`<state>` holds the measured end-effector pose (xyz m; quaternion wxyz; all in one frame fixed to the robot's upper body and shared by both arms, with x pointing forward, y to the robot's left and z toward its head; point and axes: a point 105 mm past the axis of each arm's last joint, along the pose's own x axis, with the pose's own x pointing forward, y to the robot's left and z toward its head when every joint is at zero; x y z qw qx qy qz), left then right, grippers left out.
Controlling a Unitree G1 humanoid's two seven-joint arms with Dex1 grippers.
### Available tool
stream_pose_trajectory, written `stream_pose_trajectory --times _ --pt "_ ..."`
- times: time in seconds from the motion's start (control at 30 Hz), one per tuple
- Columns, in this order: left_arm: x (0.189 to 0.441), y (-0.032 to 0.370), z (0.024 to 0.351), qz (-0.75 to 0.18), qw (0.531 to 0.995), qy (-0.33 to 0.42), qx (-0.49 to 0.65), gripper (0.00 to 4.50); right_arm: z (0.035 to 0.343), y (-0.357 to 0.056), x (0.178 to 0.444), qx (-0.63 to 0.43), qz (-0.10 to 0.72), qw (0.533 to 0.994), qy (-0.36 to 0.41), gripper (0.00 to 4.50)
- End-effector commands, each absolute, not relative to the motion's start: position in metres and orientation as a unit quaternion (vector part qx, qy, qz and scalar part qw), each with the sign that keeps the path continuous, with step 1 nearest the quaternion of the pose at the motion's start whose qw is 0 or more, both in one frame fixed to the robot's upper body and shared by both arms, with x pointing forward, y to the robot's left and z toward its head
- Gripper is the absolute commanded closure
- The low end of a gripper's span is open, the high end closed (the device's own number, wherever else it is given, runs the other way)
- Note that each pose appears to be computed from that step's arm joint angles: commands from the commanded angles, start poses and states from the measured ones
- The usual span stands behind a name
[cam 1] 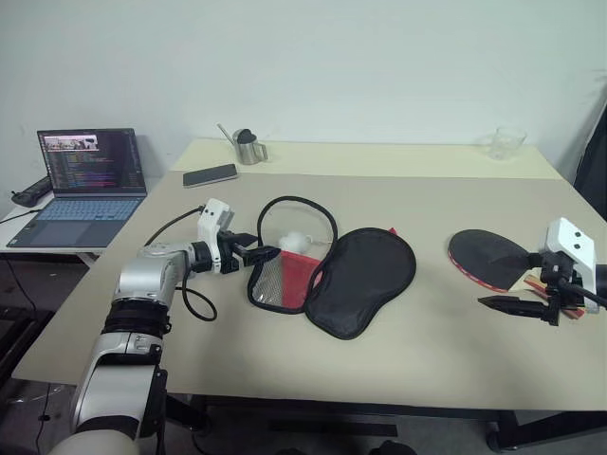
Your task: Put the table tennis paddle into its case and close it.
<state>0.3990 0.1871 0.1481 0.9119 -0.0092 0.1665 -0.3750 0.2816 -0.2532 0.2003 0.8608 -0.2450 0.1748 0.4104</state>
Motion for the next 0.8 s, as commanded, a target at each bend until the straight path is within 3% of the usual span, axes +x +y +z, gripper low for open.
stream_pose_trajectory --times 0.03,0.37,0.5,0.8 --pt "0.398 0.184 0.157 -0.371 0.916 0.151 -0.005 0.00 0.214 -0.254 0.280 -0.262 0.401 0.864 0.156 0.05" --pt "0.385 0.174 0.139 -0.383 0.906 0.180 -0.021 0.00 0.216 -0.247 0.289 -0.269 0.416 0.854 0.158 0.05" --pt "0.392 0.192 0.143 -0.340 0.926 0.165 -0.031 0.88 0.213 -0.239 0.300 -0.267 0.426 0.851 0.150 0.00" --pt "0.394 0.191 0.154 -0.291 0.947 0.119 -0.063 4.27 0.212 -0.221 0.312 -0.271 0.458 0.837 0.130 0.00"
